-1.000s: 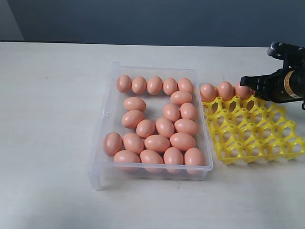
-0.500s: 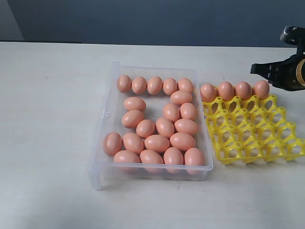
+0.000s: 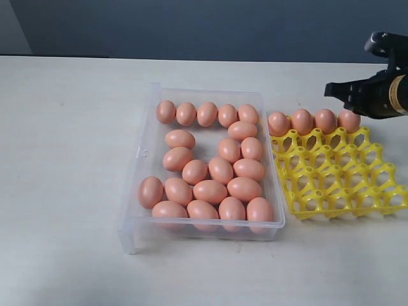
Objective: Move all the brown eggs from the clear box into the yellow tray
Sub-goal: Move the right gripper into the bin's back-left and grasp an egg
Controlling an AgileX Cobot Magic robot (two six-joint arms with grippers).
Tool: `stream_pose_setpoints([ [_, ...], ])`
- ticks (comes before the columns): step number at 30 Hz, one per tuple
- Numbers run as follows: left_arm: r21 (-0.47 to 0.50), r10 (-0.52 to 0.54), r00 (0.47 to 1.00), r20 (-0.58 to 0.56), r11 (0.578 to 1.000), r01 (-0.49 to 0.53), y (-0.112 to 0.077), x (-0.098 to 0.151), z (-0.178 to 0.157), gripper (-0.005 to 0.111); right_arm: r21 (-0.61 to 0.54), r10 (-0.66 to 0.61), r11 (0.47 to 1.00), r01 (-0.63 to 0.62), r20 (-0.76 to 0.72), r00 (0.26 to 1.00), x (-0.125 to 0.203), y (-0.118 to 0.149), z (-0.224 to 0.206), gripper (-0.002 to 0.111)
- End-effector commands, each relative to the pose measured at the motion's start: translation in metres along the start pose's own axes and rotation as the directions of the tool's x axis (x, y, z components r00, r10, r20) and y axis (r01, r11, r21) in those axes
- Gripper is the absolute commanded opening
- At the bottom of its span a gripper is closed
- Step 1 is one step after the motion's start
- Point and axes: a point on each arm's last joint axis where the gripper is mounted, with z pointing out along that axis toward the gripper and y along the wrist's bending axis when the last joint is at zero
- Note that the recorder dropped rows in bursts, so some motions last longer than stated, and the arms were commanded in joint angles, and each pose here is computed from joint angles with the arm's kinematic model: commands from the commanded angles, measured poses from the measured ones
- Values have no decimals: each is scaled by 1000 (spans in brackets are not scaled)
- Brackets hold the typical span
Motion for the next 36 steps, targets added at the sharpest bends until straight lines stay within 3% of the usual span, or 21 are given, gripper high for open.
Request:
stream_pose_setpoints([
  [1,3,-3,1000,6,1000,3,0,1,0,12,-289,-109,951,115,37,993,-15,59,-23,0],
  [5,3,-3,1000,6,1000,3,0,1,0,12,-530,-205,824,197,45,978,-22,116,-28,2],
  [7,3,-3,1000,6,1000,3,0,1,0,12,-598,-257,760,255,84,963,-29,147,-26,19],
  [8,3,-3,1000,6,1000,3,0,1,0,12,-634,-286,718,287,107,952,-33,165,-24,37],
  [10,3,-3,1000,6,1000,3,0,1,0,12,-662,-309,678,319,137,941,-39,187,-16,58],
  [16,3,-3,1000,6,1000,3,0,1,0,12,-677,-363,633,375,169,916,-40,212,18,54],
  [17,3,-3,1000,6,1000,3,0,1,0,12,-656,-400,622,428,204,894,-39,211,24,54],
  [19,3,-3,1000,6,1000,3,0,1,0,12,-501,-462,675,541,285,840,-48,202,33,54],
  [21,3,-3,1000,6,1000,3,0,1,0,12,-151,-484,818,555,341,806,-75,179,35,50],
  [22,3,-3,1000,6,1000,3,0,1,0,12,19,-483,859,512,359,798,-88,166,32,47],
  [23,3,-3,1000,6,1000,3,0,1,0,12,86,-491,864,497,365,791,-94,159,28,44],
  [26,3,-3,1000,6,1000,3,0,1,0,12,76,-466,878,473,363,807,-103,150,18,36],
  [30,3,-3,1000,6,1000,3,0,1,0,12,77,-451,890,450,300,841,-100,148,14,35],
  [32,3,-3,1000,6,1000,3,0,1,0,12,136,-513,859,494,215,831,-94,144,15,35],
  [36,3,-3,1000,6,1000,3,0,1,0,12,204,-553,802,562,-102,827,-75,121,16,35],
])
